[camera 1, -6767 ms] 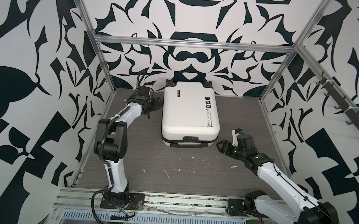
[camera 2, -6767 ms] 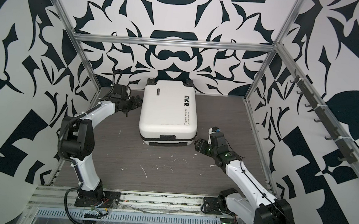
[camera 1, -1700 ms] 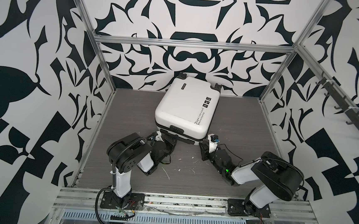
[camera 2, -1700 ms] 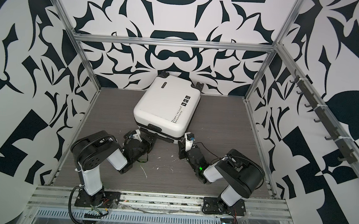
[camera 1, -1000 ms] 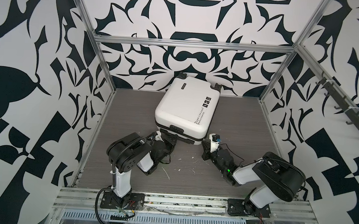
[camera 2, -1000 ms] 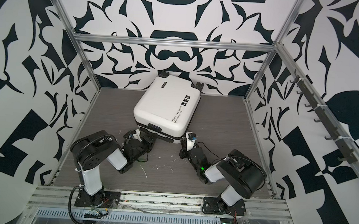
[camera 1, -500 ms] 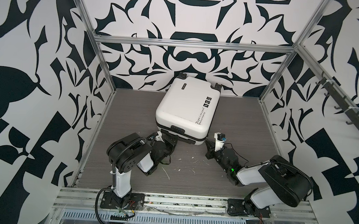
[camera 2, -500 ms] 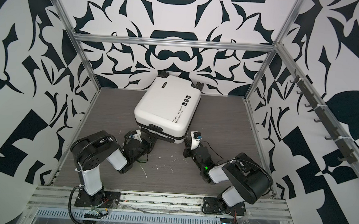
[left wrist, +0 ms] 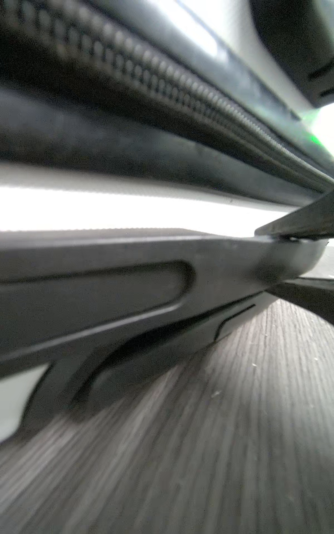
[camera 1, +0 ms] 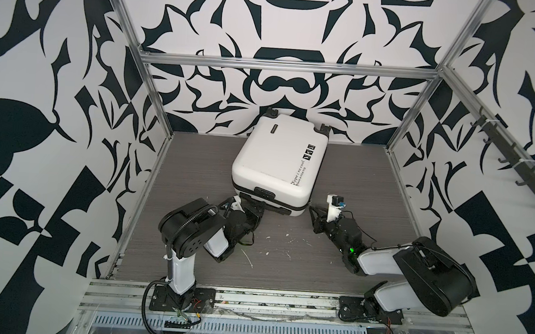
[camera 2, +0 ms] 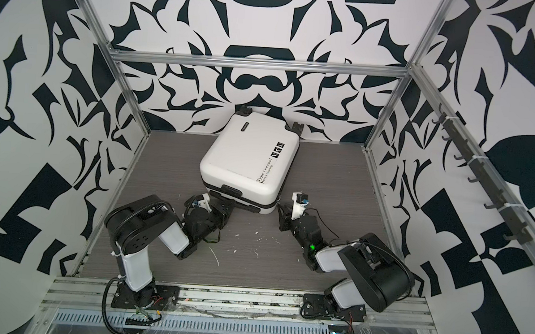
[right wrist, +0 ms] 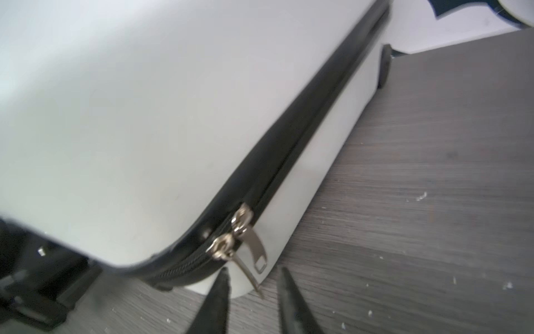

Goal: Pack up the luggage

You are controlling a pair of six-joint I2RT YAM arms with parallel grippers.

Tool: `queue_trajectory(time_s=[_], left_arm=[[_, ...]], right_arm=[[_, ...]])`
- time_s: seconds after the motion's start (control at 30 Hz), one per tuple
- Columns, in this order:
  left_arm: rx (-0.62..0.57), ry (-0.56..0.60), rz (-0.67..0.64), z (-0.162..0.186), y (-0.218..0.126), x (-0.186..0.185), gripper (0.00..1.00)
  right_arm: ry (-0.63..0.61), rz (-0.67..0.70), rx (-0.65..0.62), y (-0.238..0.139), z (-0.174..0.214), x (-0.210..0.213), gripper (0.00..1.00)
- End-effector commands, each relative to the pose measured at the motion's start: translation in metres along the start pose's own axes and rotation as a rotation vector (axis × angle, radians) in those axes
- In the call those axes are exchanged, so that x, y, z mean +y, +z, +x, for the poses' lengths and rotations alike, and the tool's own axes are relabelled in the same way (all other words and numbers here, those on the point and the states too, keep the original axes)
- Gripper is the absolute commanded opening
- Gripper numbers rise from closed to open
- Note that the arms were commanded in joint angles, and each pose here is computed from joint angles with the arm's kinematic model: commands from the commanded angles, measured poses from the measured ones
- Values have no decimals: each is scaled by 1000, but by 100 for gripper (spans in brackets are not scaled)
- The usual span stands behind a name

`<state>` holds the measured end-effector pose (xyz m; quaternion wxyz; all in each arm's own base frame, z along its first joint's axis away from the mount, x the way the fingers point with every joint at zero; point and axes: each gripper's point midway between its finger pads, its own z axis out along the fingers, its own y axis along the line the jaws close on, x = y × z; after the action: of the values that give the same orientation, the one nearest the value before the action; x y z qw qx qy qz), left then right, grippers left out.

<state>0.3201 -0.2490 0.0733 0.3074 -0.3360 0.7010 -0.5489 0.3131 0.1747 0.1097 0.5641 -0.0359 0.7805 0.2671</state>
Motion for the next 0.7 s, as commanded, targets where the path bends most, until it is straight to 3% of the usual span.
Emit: queue_trajectory(time_s=[0.0,0.07,0.17,0.2,0.4,0.53,0.67], left_arm=[[-18,89,34,-4,-7,-11,24],[-14,86,24,-2,-10,-9,55],[-16,102,-22,4,-17,-6,90],[-12,118,-41,6,-20,-8,98],[-45,297,-317,-1,-63,-19,99],[-93,428,-328,-18,-94,-47,100],[-126,708,-289,-32,-111,-100,99]], right_arm=[[-2,27,-25,-9,-10,-5,54],[-26,49,-8,-13,-12,-9,58],[-61,75,1,-22,-21,-13,60],[-70,84,-4,-26,-25,-15,61],[-112,129,-29,-48,-53,-23,68],[-119,179,-46,-59,-70,-29,75],[-79,320,-103,-74,-92,-48,98]])
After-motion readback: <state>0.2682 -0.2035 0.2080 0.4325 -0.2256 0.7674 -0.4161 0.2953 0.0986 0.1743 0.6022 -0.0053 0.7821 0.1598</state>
